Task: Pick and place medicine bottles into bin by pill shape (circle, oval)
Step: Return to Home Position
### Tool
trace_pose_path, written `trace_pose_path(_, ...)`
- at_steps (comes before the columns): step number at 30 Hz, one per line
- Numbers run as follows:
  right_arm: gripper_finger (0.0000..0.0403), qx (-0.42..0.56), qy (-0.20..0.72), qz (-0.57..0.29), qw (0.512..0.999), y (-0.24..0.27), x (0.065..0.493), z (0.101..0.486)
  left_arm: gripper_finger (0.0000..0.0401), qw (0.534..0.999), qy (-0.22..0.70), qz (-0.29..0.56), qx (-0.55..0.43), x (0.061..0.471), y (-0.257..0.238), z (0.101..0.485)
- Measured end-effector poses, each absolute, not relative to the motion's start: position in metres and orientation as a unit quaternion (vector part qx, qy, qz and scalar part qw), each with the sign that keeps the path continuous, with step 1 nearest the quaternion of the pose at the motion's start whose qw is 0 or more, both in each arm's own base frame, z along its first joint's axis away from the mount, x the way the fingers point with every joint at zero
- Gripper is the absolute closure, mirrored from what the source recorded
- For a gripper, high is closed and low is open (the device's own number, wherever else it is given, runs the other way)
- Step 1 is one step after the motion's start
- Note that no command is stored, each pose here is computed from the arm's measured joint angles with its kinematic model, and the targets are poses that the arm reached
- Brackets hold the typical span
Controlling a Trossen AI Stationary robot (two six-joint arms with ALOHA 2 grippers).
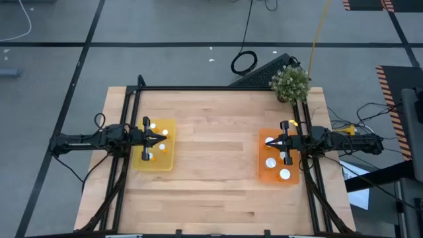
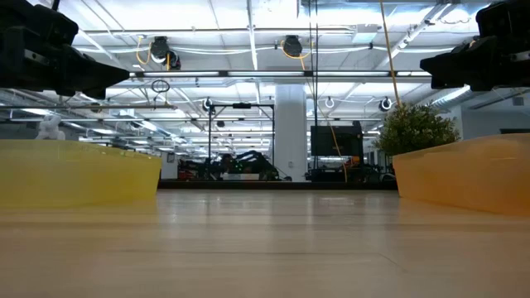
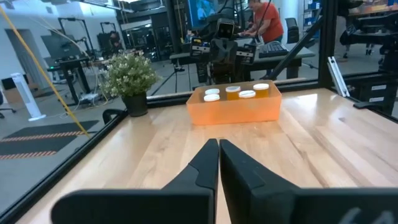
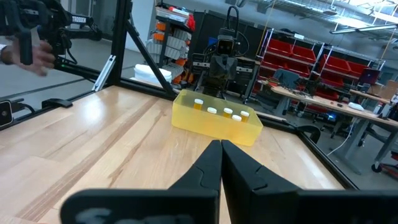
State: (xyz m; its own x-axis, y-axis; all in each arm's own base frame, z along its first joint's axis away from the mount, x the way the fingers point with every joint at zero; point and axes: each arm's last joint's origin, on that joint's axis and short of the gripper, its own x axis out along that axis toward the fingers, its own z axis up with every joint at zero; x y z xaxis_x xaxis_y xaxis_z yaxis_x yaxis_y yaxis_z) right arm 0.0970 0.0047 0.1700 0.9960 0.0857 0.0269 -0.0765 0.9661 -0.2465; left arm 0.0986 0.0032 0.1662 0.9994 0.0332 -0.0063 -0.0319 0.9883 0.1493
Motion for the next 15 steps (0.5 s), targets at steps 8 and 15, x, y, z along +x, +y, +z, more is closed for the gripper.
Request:
trace_pose_path(8, 0.0403, -0.124, -0.018, 0.041, 0.991, 0.0047, 0.0970, 0.1699, 0.0382, 0.997, 0.001, 0.018, 0.076, 0.0987, 0.0033, 0.1668)
trace_pose_path(15, 0.0403, -0.124, -0.018, 0.041, 0.991, 0.0047, 0.0970, 0.1699, 0.0382, 0.997, 0.000, 0.019, 0.076, 0.0987, 0.0033, 0.1669)
